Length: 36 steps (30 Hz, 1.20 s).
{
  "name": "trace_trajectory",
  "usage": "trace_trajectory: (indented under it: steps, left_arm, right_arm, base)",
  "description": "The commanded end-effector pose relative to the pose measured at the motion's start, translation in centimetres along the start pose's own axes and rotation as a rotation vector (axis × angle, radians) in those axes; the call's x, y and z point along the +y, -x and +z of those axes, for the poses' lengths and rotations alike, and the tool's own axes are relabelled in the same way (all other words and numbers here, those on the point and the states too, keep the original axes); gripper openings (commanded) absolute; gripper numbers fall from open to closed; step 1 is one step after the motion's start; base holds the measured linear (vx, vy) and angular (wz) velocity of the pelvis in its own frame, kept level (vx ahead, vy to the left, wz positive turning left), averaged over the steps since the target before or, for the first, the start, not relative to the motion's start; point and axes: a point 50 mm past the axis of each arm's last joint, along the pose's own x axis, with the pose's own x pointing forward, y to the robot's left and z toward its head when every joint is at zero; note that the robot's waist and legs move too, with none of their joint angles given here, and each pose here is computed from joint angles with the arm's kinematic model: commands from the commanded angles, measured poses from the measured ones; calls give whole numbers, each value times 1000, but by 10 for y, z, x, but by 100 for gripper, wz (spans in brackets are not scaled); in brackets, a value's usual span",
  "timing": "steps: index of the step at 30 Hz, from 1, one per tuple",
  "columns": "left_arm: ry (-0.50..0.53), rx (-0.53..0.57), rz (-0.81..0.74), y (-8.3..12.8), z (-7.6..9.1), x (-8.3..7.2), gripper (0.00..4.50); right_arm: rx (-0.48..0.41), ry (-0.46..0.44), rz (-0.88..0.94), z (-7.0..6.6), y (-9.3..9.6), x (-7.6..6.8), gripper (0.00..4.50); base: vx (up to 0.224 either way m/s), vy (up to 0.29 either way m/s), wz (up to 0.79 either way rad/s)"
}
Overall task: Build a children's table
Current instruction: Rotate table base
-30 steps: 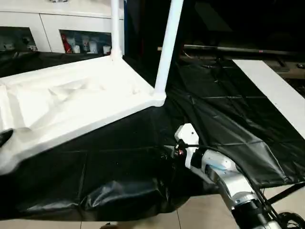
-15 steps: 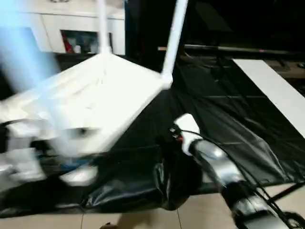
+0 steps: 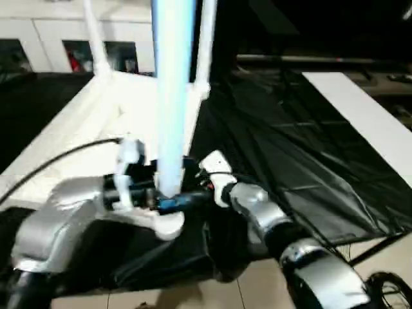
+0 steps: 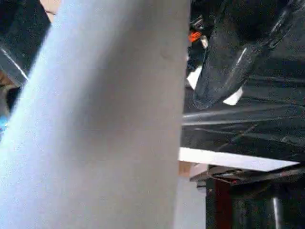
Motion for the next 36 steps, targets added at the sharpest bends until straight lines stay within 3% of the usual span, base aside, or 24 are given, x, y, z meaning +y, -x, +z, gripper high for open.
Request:
trace_trajectory:
  steps: [1, 7, 20, 21, 23, 26, 28, 33, 36]
  left_arm:
    - [-22, 22, -23, -15, -4, 0, 443]
    - [-86, 22, 75, -30, -5, 19, 443]
    - [-167, 36, 211, -52, -6, 48, 443]
    - [-182, 60, 277, -52, -7, 58, 443]
    - [-190, 57, 306, -51, -6, 63, 443]
    - [-220, 74, 378, -51, -5, 70, 443]
    - [-218, 20, 419, -51, -2, 72, 443]
    - [-156, -169, 329, -52, 5, 52, 443]
    - [-123, -191, 320, -49, 2, 45, 443]
  right_arm:
    - [-29, 42, 71, 9, -9, 16, 379]
    - [-49, 29, 123, 7, -9, 22, 379]
    - [-82, 16, 148, 3, -5, 19, 379]
    - [-87, 10, 125, 0, -2, 15, 379]
    - [-93, 24, 77, -1, 0, 9, 379]
    - [-149, -10, -64, 4, 10, -14, 379]
    - [-235, -73, -133, 11, 22, -34, 379]
    - [-380, -76, -175, 20, 53, -58, 379]
    - [-419, -79, -198, 22, 64, -63, 379]
  base:
    - [0, 0, 0]
    - [0, 0, 0]
    - [0, 0, 0]
    - [0, 0, 0]
    - [0, 0, 0]
    - [0, 0, 0]
    - [0, 0, 0]
    - [0, 0, 0]
    - [0, 0, 0]
